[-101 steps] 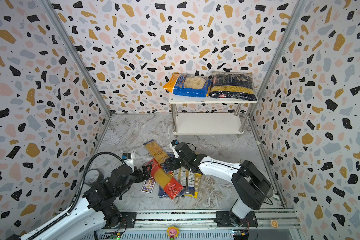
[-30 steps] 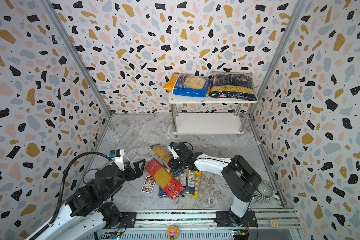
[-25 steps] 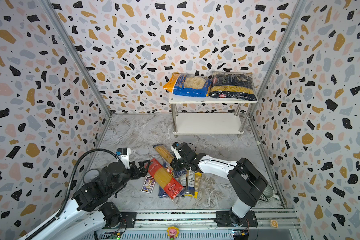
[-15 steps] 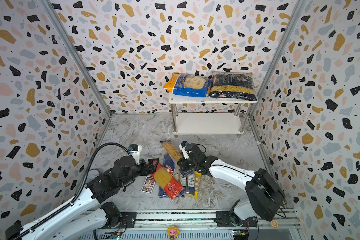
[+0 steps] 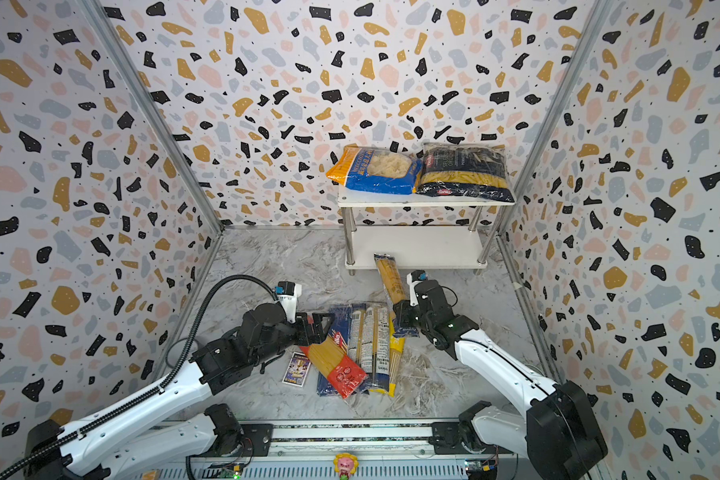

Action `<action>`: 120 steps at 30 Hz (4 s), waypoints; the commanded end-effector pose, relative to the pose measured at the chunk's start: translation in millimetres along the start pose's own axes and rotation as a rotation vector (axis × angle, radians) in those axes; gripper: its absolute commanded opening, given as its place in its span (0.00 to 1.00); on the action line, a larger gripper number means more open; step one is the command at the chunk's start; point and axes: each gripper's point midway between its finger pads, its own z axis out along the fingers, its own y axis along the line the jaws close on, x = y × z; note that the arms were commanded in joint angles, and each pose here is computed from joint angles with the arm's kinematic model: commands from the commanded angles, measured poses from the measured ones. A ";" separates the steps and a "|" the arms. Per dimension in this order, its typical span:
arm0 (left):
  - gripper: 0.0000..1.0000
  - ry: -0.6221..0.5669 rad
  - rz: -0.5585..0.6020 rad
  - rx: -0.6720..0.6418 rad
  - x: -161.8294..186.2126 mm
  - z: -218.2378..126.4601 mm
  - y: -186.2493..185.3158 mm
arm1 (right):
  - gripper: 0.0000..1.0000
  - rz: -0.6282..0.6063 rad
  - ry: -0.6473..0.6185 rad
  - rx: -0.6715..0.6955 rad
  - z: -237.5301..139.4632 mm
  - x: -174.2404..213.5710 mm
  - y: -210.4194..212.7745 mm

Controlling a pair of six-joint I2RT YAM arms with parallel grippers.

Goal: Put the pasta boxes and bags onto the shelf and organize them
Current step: 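Lift the spaghetti pack upright and carry it toward the lower shelf, then lower the upright spaghetti pack onto the lower shelf with the right gripper, then release the pack and reach the right gripper down to the red-topped spaghetti pack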

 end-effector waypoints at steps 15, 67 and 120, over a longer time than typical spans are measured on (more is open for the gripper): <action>1.00 -0.019 0.156 0.054 -26.7 -1.8 -47.2 | 0.19 0.098 -0.345 -0.125 15.2 -152.3 18.6; 1.00 -0.103 0.193 -0.065 -19.7 -37.6 -1.5 | 0.57 0.198 -0.290 -0.230 175.5 -215.7 70.4; 0.99 -0.057 0.244 -0.025 -33.4 -113.1 -8.1 | 0.78 -0.274 0.153 -0.182 -12.8 112.6 145.6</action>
